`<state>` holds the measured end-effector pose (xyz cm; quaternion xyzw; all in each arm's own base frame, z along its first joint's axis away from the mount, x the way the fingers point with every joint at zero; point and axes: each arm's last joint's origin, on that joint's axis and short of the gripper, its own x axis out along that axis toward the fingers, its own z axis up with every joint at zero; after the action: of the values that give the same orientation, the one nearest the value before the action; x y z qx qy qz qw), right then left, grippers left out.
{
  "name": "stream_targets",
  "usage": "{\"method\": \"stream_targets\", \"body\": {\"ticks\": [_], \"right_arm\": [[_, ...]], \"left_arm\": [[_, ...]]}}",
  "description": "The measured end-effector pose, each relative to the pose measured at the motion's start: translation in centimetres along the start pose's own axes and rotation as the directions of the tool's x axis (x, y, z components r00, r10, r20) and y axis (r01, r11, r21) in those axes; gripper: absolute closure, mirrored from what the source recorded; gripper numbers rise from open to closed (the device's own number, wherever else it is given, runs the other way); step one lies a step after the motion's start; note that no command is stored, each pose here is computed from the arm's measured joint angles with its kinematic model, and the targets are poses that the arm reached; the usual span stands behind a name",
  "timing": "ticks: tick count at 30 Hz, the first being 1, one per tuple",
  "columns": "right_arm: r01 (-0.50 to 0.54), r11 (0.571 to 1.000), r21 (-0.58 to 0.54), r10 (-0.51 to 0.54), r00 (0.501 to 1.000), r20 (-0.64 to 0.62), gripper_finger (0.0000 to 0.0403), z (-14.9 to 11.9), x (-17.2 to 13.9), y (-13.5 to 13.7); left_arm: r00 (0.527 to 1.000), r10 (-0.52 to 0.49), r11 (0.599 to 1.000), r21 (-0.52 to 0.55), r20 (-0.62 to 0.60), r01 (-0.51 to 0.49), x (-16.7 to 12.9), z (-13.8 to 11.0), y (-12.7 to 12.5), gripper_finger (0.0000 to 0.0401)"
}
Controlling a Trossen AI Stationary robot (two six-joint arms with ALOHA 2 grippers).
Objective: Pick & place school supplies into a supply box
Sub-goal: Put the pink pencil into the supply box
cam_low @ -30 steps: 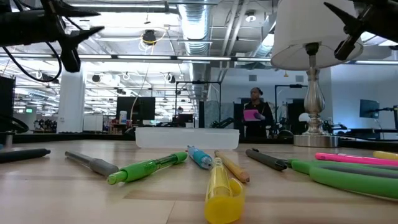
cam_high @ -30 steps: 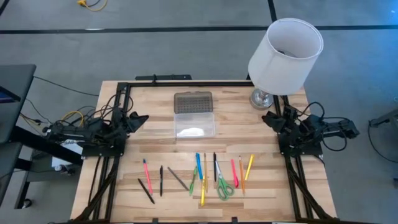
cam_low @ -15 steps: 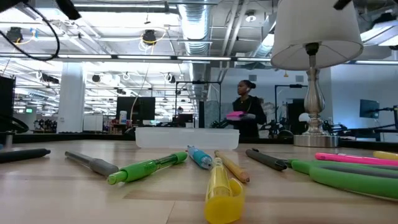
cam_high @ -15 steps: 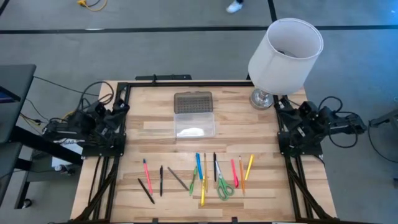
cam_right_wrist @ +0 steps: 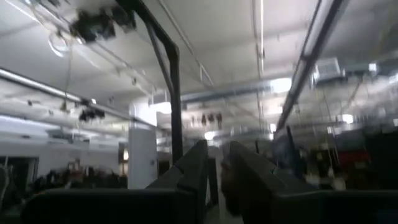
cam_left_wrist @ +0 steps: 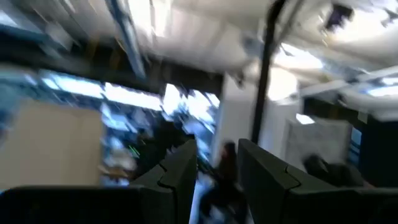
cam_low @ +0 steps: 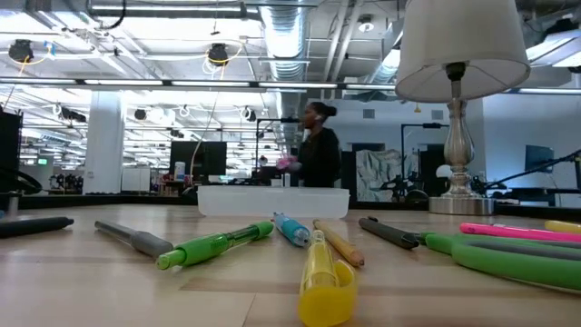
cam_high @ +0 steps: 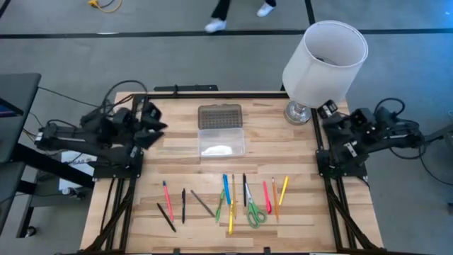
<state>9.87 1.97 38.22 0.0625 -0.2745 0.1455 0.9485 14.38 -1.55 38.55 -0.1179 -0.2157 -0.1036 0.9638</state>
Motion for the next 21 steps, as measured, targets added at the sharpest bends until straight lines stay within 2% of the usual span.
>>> {"method": "stream_targets", "body": {"ticks": [3,7,15,21], "right_arm": [[0.016,0.999,0.032,-0.011,0.992,-0.122,0.0339,0.0,1.6,0.1],[0.046,0.998,0.034,-0.035,0.958,-0.283,0.0339,-0.7,3.7,0.6],[0.163,0.982,0.092,-0.083,0.82,-0.566,0.0339,-3.2,5.5,2.2],[0.229,0.967,0.112,-0.102,0.751,-0.653,0.0339,-5.5,6.1,4.1]], "left_arm": [[0.985,-0.025,0.998,-0.058,-0.17,0.015,2.3,-0.1,-0.4,0.0288],[0.928,0.008,0.997,-0.065,-0.373,-0.035,4.6,-0.9,-1.1,0.0288],[0.751,0.064,0.982,-0.093,-0.657,-0.165,5.8,-2.9,-2.7,0.0288],[0.61,0.132,0.947,-0.084,-0.781,-0.311,4.9,-5.2,-4.5,0.0288]]}}
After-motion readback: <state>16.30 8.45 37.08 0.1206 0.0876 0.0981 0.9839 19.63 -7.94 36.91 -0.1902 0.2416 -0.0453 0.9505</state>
